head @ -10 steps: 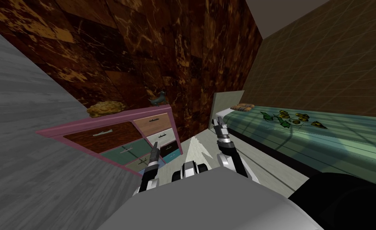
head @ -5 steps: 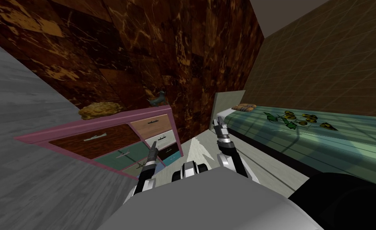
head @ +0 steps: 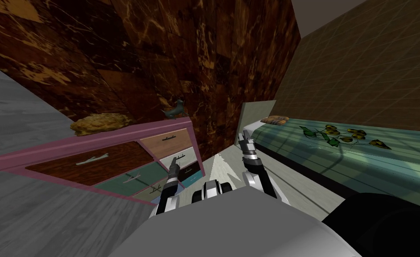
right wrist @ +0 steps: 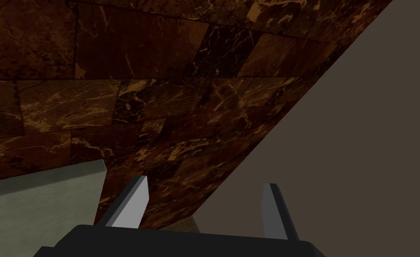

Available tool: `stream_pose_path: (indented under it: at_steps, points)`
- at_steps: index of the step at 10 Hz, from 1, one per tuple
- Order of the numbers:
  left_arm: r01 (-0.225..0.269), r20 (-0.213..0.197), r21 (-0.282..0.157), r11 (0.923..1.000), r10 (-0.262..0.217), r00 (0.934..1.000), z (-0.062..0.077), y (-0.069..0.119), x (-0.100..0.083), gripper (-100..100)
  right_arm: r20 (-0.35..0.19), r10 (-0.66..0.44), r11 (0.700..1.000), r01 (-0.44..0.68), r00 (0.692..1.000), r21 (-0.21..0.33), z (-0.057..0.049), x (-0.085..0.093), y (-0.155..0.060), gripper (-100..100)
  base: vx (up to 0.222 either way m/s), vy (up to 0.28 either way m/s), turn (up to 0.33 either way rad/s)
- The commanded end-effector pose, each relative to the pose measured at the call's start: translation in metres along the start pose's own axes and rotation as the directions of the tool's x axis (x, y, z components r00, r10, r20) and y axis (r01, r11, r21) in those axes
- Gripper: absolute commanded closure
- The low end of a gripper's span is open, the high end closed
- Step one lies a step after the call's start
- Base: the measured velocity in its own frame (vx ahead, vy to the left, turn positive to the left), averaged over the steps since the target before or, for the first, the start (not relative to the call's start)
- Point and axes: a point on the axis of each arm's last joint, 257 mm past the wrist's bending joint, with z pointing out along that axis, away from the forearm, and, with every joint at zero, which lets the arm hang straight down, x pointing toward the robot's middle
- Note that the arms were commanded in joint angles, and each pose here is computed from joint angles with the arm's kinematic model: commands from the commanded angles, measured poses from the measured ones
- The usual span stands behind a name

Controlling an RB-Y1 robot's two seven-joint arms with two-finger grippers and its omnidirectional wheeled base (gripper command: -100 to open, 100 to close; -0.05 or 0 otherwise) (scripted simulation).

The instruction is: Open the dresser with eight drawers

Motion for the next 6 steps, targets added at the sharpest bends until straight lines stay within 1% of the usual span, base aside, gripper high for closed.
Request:
stream_pose_path:
  at_steps: [1, 2, 3, 4, 5, 6]
  points:
    - [0.001, 0.003, 0.000, 1.0000, -0.001, 1.0000, 0.0040, -0.0062, -0.0017, -100, 0.000, 0.000, 1.000, 0.000, 1.000, 0.000, 0.0000, 0.0000, 0.0000, 0, 0.057, 0.011, -0.020]
    - [0.001, 0.004, 0.000, 1.0000, -0.001, 1.0000, 0.0057, -0.0089, -0.0027, -100, 0.000, 0.000, 1.000, 0.000, 1.000, 0.000, 0.0000, 0.0000, 0.0000, 0, 0.096, 0.014, -0.020]
    - [0.001, 0.004, 0.001, 1.0000, -0.001, 1.0000, 0.0042, -0.0066, -0.0023, -100, 0.000, 0.000, 1.000, 0.000, 1.000, 0.000, -0.0001, -0.0001, 0.0000, 0, 0.043, 0.005, -0.003]
    - [0.002, 0.001, 0.000, 1.0000, -0.002, 1.0000, -0.0001, 0.0000, 0.0005, 100, 0.000, 0.000, 1.000, 0.000, 1.000, 0.000, -0.0001, -0.0001, 0.0000, 0, -0.053, -0.006, 0.031]
    - [0.002, 0.002, -0.003, 1.0000, -0.002, 1.0000, 0.0020, -0.0019, -0.0006, 100, 0.000, 0.000, 1.000, 0.000, 1.000, 0.000, 0.0000, 0.0000, 0.0000, 0, -0.033, -0.005, 0.008]
    - [0.003, 0.000, 0.005, 1.0000, -0.003, 1.0000, 0.0002, -0.0082, -0.0002, 100, 0.000, 0.000, 1.000, 0.000, 1.000, 0.000, 0.0000, 0.0000, 0.0000, 0, -0.109, -0.035, -0.005]
